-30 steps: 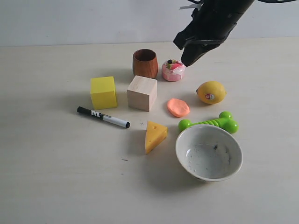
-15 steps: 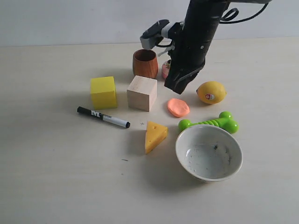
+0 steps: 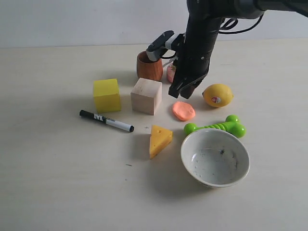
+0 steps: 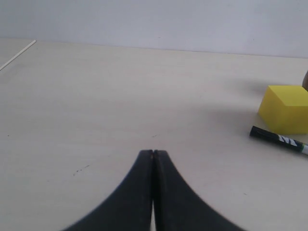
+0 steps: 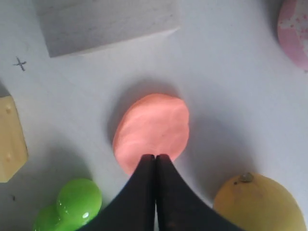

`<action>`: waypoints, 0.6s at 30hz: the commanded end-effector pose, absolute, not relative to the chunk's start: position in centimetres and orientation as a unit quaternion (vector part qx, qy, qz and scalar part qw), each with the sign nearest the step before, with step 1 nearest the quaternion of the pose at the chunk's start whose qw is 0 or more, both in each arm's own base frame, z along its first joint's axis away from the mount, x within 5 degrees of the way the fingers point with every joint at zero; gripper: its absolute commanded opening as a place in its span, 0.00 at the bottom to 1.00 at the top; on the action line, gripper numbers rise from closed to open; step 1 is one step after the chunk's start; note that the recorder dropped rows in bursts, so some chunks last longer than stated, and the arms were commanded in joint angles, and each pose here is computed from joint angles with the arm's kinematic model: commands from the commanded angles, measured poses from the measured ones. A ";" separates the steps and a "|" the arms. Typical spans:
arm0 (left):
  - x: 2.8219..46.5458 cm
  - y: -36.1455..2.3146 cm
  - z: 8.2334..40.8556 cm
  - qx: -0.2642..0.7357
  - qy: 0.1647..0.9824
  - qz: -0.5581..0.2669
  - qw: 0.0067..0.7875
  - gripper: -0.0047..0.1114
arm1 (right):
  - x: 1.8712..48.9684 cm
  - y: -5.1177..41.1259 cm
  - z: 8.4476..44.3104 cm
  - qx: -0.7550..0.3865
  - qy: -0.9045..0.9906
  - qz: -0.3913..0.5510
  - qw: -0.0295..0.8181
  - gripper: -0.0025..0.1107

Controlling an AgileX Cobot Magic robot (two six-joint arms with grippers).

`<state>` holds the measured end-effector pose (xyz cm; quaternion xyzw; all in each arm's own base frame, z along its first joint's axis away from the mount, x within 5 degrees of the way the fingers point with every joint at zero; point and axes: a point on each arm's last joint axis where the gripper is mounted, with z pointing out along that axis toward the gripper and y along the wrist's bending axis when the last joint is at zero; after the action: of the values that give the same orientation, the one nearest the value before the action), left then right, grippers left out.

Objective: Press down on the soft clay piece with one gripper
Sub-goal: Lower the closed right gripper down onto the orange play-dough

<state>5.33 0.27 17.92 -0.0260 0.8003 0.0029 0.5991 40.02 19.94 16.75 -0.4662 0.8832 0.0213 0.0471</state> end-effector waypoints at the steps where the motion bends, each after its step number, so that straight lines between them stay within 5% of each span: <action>1: 5.3 0.2 18.1 -0.025 0.795 0.000 0.606 0.04 | 40.5 20.2 16.6 -0.452 0.891 0.020 0.041 0.02; 18: 5.3 0.2 18.1 -0.025 0.795 0.000 0.606 0.04 | 40.7 20.4 14.0 -0.436 0.900 0.023 0.016 0.02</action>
<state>5.33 0.27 17.92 -0.0260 0.8003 0.0029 0.5991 40.57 20.21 13.76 -0.4375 0.8989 0.0231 0.0062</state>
